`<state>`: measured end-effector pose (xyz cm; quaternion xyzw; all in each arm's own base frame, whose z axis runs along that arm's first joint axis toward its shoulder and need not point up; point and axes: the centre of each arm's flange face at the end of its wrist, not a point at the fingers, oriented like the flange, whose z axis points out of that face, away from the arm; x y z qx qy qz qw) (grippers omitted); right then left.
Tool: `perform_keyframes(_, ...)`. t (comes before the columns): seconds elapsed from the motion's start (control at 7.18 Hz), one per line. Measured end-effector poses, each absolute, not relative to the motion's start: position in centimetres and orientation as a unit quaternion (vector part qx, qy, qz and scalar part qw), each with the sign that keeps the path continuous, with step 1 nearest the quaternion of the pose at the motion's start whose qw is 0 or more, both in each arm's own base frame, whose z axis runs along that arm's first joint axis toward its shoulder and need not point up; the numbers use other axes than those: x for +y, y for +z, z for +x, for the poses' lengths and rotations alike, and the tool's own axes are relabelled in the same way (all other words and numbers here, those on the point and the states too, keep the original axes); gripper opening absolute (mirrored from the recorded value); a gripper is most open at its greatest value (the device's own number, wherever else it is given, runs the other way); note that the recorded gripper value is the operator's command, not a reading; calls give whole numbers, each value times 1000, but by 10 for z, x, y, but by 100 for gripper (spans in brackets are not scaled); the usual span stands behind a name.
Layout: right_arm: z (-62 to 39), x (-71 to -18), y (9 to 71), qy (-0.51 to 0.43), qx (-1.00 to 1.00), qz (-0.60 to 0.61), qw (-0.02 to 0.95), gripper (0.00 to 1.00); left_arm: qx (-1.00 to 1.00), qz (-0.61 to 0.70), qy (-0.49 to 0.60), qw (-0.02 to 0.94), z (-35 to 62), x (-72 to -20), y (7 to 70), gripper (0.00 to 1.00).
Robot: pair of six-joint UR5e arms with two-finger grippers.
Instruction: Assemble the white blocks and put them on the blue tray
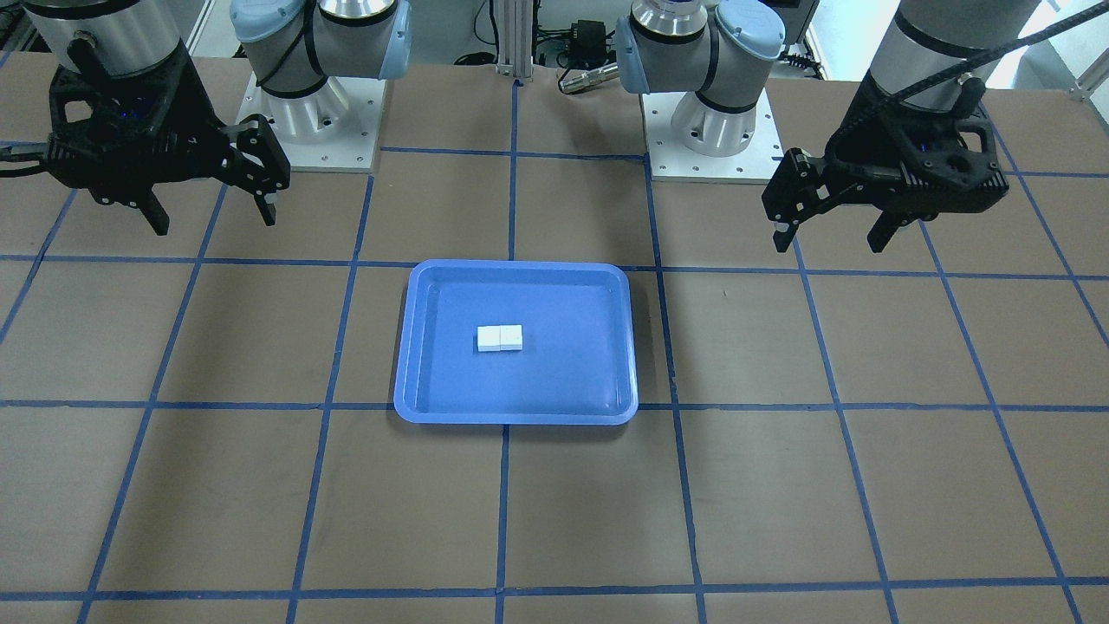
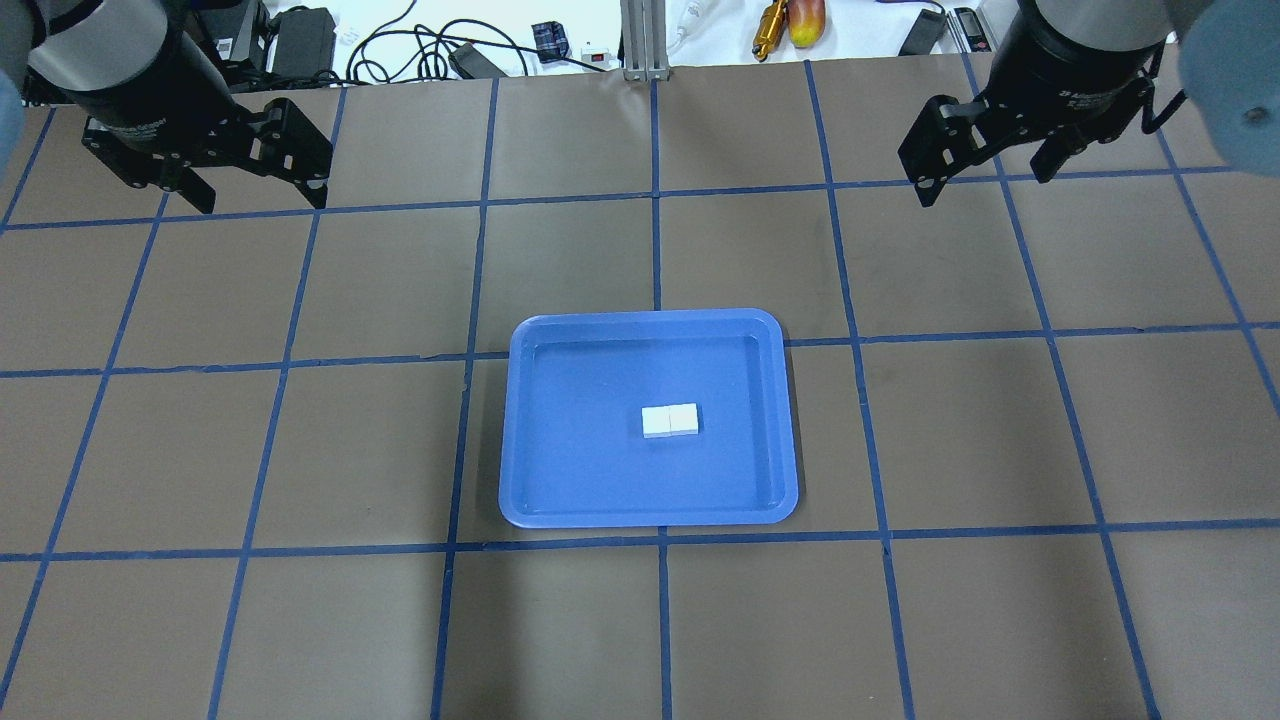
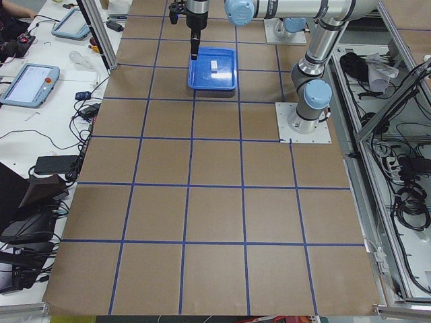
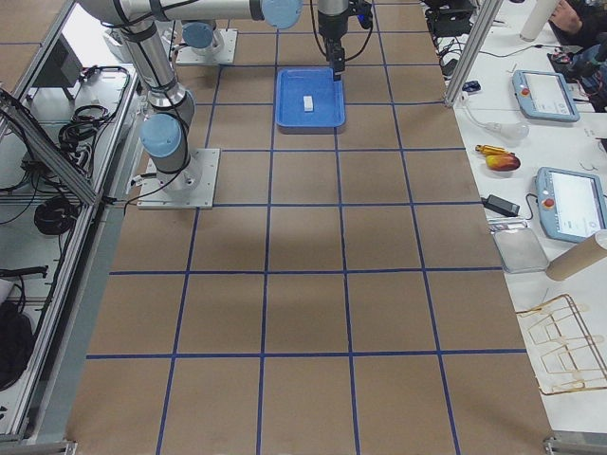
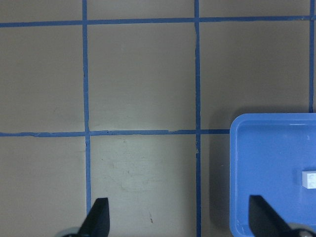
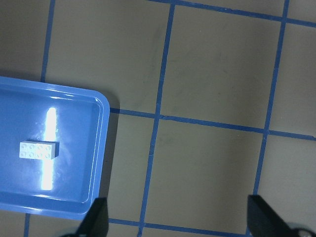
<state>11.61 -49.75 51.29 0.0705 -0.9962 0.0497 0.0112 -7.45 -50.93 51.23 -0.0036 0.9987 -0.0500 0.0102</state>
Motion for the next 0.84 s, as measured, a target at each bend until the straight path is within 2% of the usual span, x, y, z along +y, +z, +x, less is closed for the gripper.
perform_keyframes(0.84,118,-499,512,53,-998,28,4,100,999,-4,-40,9,-73,-508,513,100)
